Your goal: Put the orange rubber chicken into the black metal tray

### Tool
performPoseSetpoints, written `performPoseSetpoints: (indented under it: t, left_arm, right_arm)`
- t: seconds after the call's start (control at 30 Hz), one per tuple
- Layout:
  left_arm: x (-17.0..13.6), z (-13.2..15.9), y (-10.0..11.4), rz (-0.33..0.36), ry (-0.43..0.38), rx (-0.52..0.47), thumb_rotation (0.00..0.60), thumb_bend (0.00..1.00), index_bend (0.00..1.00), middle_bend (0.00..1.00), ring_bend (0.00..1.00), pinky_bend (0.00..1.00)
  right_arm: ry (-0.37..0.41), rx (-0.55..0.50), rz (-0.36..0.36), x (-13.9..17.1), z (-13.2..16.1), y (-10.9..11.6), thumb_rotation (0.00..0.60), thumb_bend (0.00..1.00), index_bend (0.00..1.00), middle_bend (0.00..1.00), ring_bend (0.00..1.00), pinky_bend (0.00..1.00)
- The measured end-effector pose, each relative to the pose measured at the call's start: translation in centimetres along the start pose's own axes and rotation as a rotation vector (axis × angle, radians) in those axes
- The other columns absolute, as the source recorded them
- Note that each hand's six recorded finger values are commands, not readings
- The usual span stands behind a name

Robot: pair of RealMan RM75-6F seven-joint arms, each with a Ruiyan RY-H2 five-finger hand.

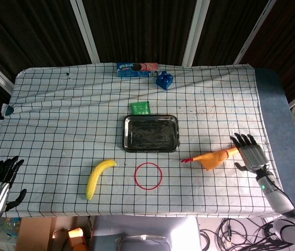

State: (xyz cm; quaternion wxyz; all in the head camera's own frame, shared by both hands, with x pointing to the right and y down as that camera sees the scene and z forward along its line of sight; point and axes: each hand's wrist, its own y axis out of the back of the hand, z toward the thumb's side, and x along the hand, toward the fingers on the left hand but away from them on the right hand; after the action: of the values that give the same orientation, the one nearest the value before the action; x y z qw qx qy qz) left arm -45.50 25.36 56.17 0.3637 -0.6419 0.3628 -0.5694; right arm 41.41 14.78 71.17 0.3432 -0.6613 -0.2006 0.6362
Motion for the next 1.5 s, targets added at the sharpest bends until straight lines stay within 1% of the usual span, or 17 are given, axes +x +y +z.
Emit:
performPoseSetpoints:
  t: [0.27,0.37,0.47,0.57,0.67,0.7,0.73,0.77,0.83,0.9,0.97,1.03,1.13,1.17,1.23,1.33,1.5]
  left_arm:
    - [0.1,-0.1,0.0,-0.001,0.008,0.001,0.6,0.35,0.0,0.0,0.0,0.06]
    - [0.1,-0.1,0.0,0.001,0.009,0.001,0.6,0.35,0.0,0.0,0.0,0.06]
    - [0.0,-0.1,0.1,0.005,0.01,-0.002,0.6,0.35,0.0,0.0,0.0,0.06]
    - [0.0,-0.1,0.2,0.009,0.009,-0.005,0.6,0.34,0.0,0.0,0.0,0.06]
    - [-0.1,-0.1,0.2,0.009,0.004,-0.006,0.6,0.35,0.0,0.0,0.0,0.06]
    - [-0.1,-0.1,0.2,0.009,0.002,-0.006,0.6,0.35,0.0,0.0,0.0,0.06]
    - [-0.1,0.0,0.2,0.009,0.0,-0.006,0.6,0.35,0.0,0.0,0.0,0.06]
    - [-0.1,0.0,0.2,0.009,-0.001,-0.006,0.6,0.35,0.0,0.0,0.0,0.06]
    - [-0.1,0.0,0.3,0.009,-0.001,-0.007,0.6,0.35,0.0,0.0,0.0,0.06]
    - [-0.1,0.0,0.3,0.01,-0.002,-0.007,0.6,0.35,0.0,0.0,0.0,0.06]
    - [-0.1,0.0,0.3,0.011,-0.002,-0.007,0.6,0.35,0.0,0.0,0.0,0.06]
    - [-0.1,0.0,0.3,0.012,-0.003,-0.008,0.6,0.34,0.0,0.0,0.0,0.06]
    - [-0.1,0.0,0.3,0.012,-0.002,-0.006,0.6,0.35,0.0,0.0,0.0,0.06]
    - [-0.1,-0.1,0.2,0.009,0.0,-0.005,0.6,0.35,0.0,0.0,0.0,0.06]
    - [-0.1,-0.1,0.1,0.005,0.004,-0.002,0.6,0.34,0.0,0.0,0.0,0.06]
    - [-0.1,0.0,0.1,0.004,0.006,0.0,0.6,0.35,0.0,0.0,0.0,0.06]
    - [-0.2,0.3,0.2,0.005,-0.013,-0.005,0.6,0.35,0.0,0.0,0.0,0.06]
  right_arm:
    - [0.008,-0.026,0.033,-0.6,0.1,-0.6,0.6,0.22,0.0,0.0,0.0,0.0]
    - [0.015,-0.043,0.039,-1.1,0.4,-0.7,0.6,0.22,0.06,0.0,0.0,0.0]
    - [0.025,-0.054,0.045,-1.8,1.0,-0.8,0.6,0.28,0.19,0.0,0.0,0.0]
    - [0.036,-0.055,0.039,-2.4,1.7,-1.0,0.6,0.3,0.3,0.01,0.0,0.0]
    - [0.043,-0.062,0.023,-2.7,2.3,-1.0,0.6,0.35,0.44,0.09,0.0,0.05]
    - [0.043,-0.063,0.012,-2.8,2.5,-1.0,0.6,0.36,0.5,0.13,0.01,0.07]
    - [0.042,-0.062,0.006,-2.9,2.6,-1.0,0.6,0.37,0.56,0.18,0.03,0.08]
    - [0.04,-0.06,0.001,-3.0,2.6,-1.0,0.6,0.37,0.59,0.2,0.06,0.09]
    - [0.038,-0.059,-0.009,-3.0,2.7,-0.9,0.6,0.37,0.66,0.29,0.14,0.15]
    - [0.039,-0.058,-0.022,-3.0,2.7,-0.8,0.6,0.37,0.68,0.32,0.18,0.19]
    - [0.04,-0.056,-0.033,-2.9,2.7,-0.7,0.6,0.37,0.72,0.38,0.25,0.26]
    - [0.043,-0.054,-0.044,-2.8,2.8,-0.6,0.6,0.38,0.81,0.49,0.42,0.44]
    - [0.058,-0.045,-0.082,-2.6,3.0,-0.1,0.6,0.4,0.86,0.6,0.61,0.68]
    - [0.071,-0.04,-0.099,-2.5,3.3,0.1,0.6,0.41,0.87,0.64,0.65,0.74]
    - [0.115,-0.029,-0.145,-2.2,4.0,0.7,0.6,0.43,0.88,0.69,0.72,0.81]
    - [0.189,-0.022,-0.217,-1.5,5.2,1.6,0.6,0.46,0.9,0.72,0.77,0.85]
    - [0.313,-0.037,-0.305,0.1,7.0,2.7,0.6,0.47,0.9,0.73,0.77,0.86]
